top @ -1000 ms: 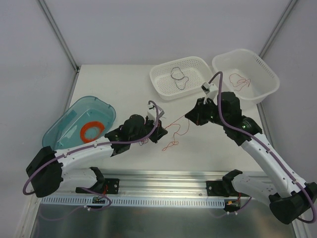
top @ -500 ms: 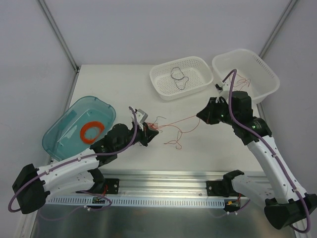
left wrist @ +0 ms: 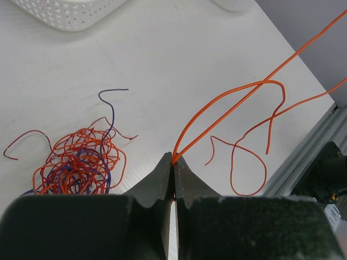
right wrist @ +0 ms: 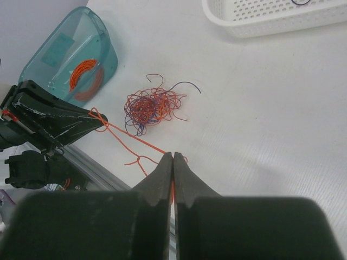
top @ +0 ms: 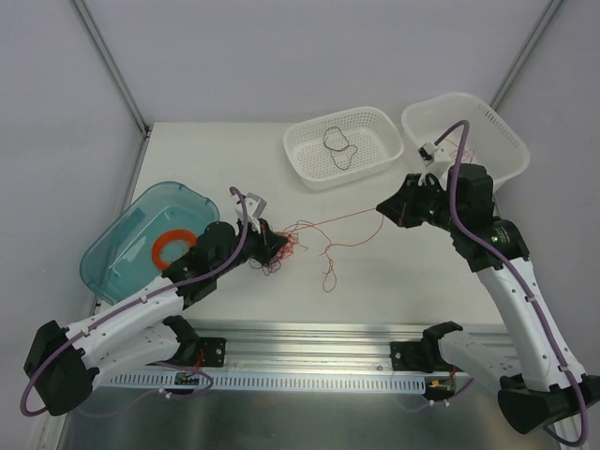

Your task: Untangle the cables

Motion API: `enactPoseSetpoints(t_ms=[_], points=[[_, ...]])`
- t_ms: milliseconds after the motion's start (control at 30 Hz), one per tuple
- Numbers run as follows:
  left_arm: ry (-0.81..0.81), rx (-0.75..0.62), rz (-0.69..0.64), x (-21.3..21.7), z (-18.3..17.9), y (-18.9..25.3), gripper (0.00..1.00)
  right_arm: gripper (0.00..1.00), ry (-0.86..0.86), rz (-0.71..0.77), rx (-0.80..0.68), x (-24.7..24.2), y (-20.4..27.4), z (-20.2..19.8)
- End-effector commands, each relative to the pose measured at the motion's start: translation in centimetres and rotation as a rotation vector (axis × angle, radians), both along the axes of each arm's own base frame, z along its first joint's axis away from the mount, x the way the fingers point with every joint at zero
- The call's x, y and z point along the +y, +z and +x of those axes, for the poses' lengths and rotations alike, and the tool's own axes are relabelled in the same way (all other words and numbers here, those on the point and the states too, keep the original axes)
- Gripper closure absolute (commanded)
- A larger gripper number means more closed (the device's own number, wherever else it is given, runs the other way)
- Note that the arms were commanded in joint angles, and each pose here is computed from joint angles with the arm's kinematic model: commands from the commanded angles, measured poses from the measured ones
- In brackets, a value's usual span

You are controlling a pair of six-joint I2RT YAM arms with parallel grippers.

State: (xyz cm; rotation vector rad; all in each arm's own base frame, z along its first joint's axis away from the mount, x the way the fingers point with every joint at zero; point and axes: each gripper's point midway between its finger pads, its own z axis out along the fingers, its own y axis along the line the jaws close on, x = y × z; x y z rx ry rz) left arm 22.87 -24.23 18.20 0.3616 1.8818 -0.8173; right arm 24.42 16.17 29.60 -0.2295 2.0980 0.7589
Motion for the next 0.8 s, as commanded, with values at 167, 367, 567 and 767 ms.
enactPoseSetpoints(t_ms=[167, 367, 567, 767], points=[[-0.001, -0.018, 0.015, -0.5, 1.8, 5.0, 1.00, 0.99, -0.031, 0.014, -0.108, -1.0, 2.6, 1.3], [-0.063, -0.089, -0.050, -2.5, 2.4, 11.1, 1.00, 0.99, -0.032, 0.010, -0.054, -0.9, 0.2, 1.1], [-0.129, -0.164, -0.113, -4.2, 2.6, 16.8, 1.00, 0.67, -0.013, 0.014, -0.021, -0.6, -1.2, 0.7], [-0.126, -0.232, -0.120, -4.4, 3.6, 20.7, 1.00, 0.21, 0.008, 0.000, -0.073, -0.9, 0.1, -0.1]])
